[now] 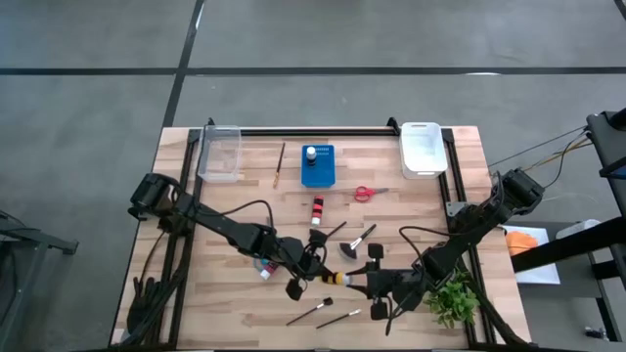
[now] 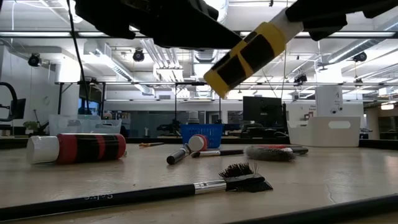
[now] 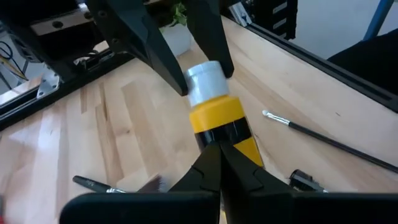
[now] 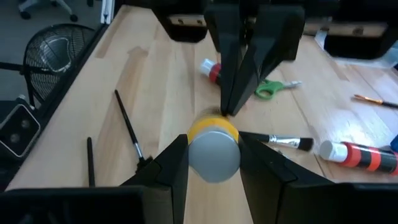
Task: Pick & Place Paint Supplies
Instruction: Put the yellow paint bottle into the blue bin
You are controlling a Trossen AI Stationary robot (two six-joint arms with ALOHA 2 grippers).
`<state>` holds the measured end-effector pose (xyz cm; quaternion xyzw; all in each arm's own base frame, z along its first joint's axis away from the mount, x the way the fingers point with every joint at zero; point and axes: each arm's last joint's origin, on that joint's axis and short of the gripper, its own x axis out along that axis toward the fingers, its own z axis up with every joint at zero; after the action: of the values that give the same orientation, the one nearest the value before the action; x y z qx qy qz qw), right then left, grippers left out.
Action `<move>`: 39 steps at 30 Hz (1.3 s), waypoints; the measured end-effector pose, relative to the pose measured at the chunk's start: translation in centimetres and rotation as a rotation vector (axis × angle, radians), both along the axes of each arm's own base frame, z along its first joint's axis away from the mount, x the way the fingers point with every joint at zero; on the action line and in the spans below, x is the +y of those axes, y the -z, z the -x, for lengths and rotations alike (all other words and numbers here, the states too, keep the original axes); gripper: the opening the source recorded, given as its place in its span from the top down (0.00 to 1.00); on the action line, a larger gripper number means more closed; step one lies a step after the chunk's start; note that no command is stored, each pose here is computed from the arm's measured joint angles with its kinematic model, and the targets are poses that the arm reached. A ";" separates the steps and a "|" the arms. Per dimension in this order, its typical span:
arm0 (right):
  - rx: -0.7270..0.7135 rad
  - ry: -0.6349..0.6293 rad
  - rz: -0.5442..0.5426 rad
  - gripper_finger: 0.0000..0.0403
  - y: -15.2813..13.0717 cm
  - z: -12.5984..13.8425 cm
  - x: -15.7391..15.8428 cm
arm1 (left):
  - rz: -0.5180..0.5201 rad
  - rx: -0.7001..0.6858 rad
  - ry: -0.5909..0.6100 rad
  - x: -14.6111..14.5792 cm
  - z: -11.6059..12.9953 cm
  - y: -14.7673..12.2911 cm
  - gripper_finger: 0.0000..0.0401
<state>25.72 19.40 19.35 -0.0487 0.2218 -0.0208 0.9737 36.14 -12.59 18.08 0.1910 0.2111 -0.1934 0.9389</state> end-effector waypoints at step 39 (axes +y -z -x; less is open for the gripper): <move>0.295 0.259 -0.200 0.73 -11.3 -4.6 -23.1 | -0.239 0.027 -0.105 -0.1 13.9 -9.9 0.97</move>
<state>30.32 -3.66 30.64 0.0746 0.3674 -0.1161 0.9198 22.23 -12.73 27.98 0.2878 0.2550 -0.1202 0.9153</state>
